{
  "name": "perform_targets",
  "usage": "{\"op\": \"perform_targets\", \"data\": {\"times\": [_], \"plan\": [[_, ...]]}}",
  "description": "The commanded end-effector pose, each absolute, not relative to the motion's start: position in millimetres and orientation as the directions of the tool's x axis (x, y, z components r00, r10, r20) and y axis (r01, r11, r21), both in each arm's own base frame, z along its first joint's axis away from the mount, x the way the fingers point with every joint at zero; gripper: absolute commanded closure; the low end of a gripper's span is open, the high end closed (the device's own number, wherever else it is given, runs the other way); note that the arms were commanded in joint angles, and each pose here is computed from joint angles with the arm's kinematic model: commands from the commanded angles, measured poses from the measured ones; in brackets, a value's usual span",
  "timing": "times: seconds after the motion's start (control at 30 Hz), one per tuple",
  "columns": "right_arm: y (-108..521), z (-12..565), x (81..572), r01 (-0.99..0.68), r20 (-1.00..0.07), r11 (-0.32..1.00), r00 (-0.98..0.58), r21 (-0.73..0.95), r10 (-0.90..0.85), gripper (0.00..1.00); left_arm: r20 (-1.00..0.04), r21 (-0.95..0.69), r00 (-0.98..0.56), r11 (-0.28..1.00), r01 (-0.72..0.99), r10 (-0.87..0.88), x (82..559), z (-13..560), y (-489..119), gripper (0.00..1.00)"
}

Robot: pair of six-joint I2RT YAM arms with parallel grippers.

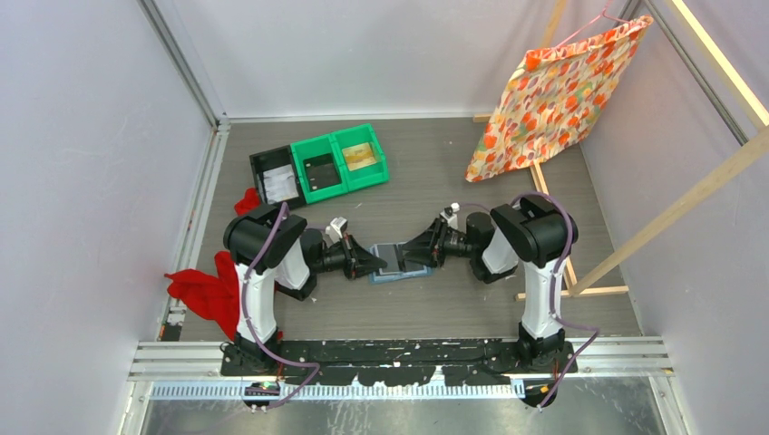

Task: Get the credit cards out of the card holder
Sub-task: Remove the credit card from the card holder.

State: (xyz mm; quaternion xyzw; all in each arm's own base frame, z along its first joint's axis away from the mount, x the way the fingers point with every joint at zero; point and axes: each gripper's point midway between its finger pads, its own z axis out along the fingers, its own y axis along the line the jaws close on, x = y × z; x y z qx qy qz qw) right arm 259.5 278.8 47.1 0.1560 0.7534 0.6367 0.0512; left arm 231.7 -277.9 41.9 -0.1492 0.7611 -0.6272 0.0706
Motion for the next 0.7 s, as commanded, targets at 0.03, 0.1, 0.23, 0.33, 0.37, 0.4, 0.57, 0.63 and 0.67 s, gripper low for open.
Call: {"op": "perform_targets", "data": {"times": [0.03,0.1,0.23,0.33,0.37,0.4,0.57,0.63,0.67], "plan": [[280.1,26.2,244.7,0.187,0.110,0.307,-0.961,0.933,0.254,0.55,0.044,-0.983,-0.951,0.156,-0.096,-0.305,233.7,47.6,-279.0,0.99],[277.7,22.8,244.5,0.178,0.091,0.351,-0.964,0.919,0.251,0.53,0.034,-0.985,-0.952,0.153,-0.084,-0.303,233.9,50.8,-279.3,0.99],[277.4,24.1,243.9,0.163,0.077,0.377,-0.969,0.912,0.234,0.51,0.014,-0.989,-0.956,0.139,-0.057,-0.294,235.2,59.7,-280.6,0.99],[284.4,29.3,239.7,0.154,0.093,0.347,-0.978,0.925,0.185,0.51,0.013,-0.990,-0.959,0.132,-0.052,-0.285,235.8,62.2,-281.9,1.00],[287.2,32.2,238.4,0.150,0.096,0.328,-0.980,0.933,0.172,0.52,0.014,-0.990,-0.959,0.132,-0.054,-0.282,235.3,62.0,-282.0,0.99],[289.8,36.2,237.8,0.147,0.101,0.305,-0.981,0.941,0.164,0.52,0.015,-0.990,-0.960,0.132,-0.054,-0.280,235.3,61.8,-282.1,1.00],[297.1,53.3,241.8,0.161,0.131,0.189,-0.978,0.969,0.163,0.55,0.021,-0.989,-0.961,0.133,-0.060,-0.277,234.0,60.3,-282.2,1.00],[298.7,57.4,244.0,0.158,0.132,0.152,-0.977,0.976,0.166,0.58,0.019,-0.989,-0.961,0.134,-0.059,-0.277,234.0,60.1,-282.2,0.99],[298.6,56.7,244.7,0.169,0.144,0.146,-0.975,0.975,0.171,0.60,0.019,-0.989,-0.961,0.134,-0.059,-0.277,233.8,59.9,-282.2,0.99]]}}
